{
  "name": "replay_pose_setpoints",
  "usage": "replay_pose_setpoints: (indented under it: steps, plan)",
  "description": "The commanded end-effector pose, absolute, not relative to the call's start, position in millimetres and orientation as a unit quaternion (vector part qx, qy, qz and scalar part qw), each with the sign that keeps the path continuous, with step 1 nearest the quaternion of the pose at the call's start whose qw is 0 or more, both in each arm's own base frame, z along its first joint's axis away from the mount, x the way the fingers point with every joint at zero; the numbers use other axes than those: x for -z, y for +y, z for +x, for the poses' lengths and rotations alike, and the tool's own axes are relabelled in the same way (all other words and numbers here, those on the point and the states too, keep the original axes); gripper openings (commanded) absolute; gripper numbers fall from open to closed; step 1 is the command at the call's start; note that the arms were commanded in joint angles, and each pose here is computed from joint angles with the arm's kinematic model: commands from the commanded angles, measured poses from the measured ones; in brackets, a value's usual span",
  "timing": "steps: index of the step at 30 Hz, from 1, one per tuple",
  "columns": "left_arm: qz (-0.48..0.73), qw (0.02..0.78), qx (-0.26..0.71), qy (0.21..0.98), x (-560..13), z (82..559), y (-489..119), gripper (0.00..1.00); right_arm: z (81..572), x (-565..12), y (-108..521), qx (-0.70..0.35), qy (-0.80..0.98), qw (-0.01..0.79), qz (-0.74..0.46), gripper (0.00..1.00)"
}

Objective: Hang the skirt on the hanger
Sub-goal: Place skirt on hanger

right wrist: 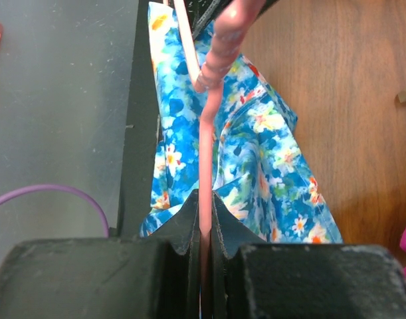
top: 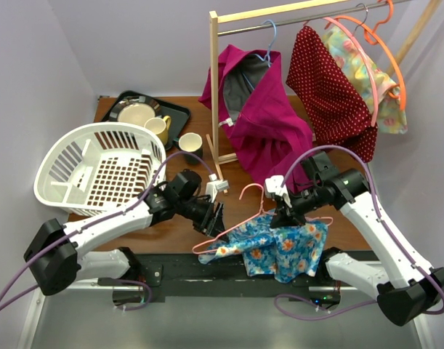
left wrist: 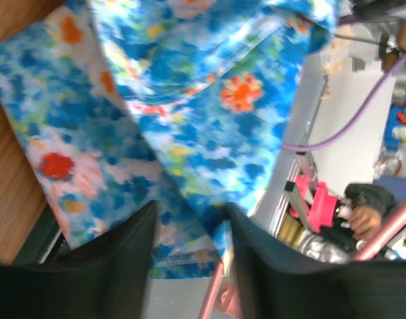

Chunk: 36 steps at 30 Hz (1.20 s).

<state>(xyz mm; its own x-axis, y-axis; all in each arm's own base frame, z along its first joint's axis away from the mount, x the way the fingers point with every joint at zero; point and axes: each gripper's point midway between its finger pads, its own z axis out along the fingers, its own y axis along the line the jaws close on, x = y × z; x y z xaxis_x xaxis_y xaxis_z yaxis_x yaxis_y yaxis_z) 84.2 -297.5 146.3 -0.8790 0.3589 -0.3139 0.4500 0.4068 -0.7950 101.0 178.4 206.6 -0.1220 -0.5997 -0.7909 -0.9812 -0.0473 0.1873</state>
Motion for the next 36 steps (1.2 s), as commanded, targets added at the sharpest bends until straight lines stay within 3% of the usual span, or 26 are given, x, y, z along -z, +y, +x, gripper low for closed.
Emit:
replay_pose_setpoints:
  steps: [1,4,5,6,12,18,21,27,36]
  plan:
    - [0.268,0.036,0.544,0.795,-174.9,69.9,-304.1,0.40,111.6,-211.5,183.7,-0.376,0.639,0.273,-0.614,0.00]
    - [0.277,0.025,0.557,0.783,-182.1,62.0,-305.3,0.23,113.4,-211.6,183.0,-0.372,0.642,0.274,-0.612,0.00]
    - [0.279,0.023,0.559,0.781,-183.4,60.6,-304.8,0.08,113.2,-212.2,183.0,-0.371,0.642,0.276,-0.612,0.00]
    - [0.280,0.024,0.559,0.780,-184.4,60.2,-304.4,0.00,113.5,-211.9,183.3,-0.371,0.642,0.275,-0.612,0.00]
    - [0.276,0.056,0.533,0.798,-185.7,73.4,-300.3,0.00,114.2,-213.4,183.6,-0.370,0.642,0.277,-0.612,0.00]
    - [0.247,0.182,0.502,0.809,-214.9,144.6,-291.8,0.00,107.6,-212.5,184.3,-0.375,0.630,0.266,-0.626,0.00]
    - [0.242,0.208,0.518,0.794,-227.6,167.8,-307.0,0.00,100.0,-212.2,191.2,-0.377,0.613,0.257,-0.645,0.00]
    - [0.248,0.222,0.510,0.793,-234.4,215.6,-332.2,0.00,92.7,-212.9,204.1,-0.346,0.591,0.257,-0.682,0.00]
    - [0.250,0.238,0.513,0.786,-257.0,250.3,-344.6,0.00,96.3,-204.2,208.4,-0.318,0.591,0.250,-0.698,0.00]
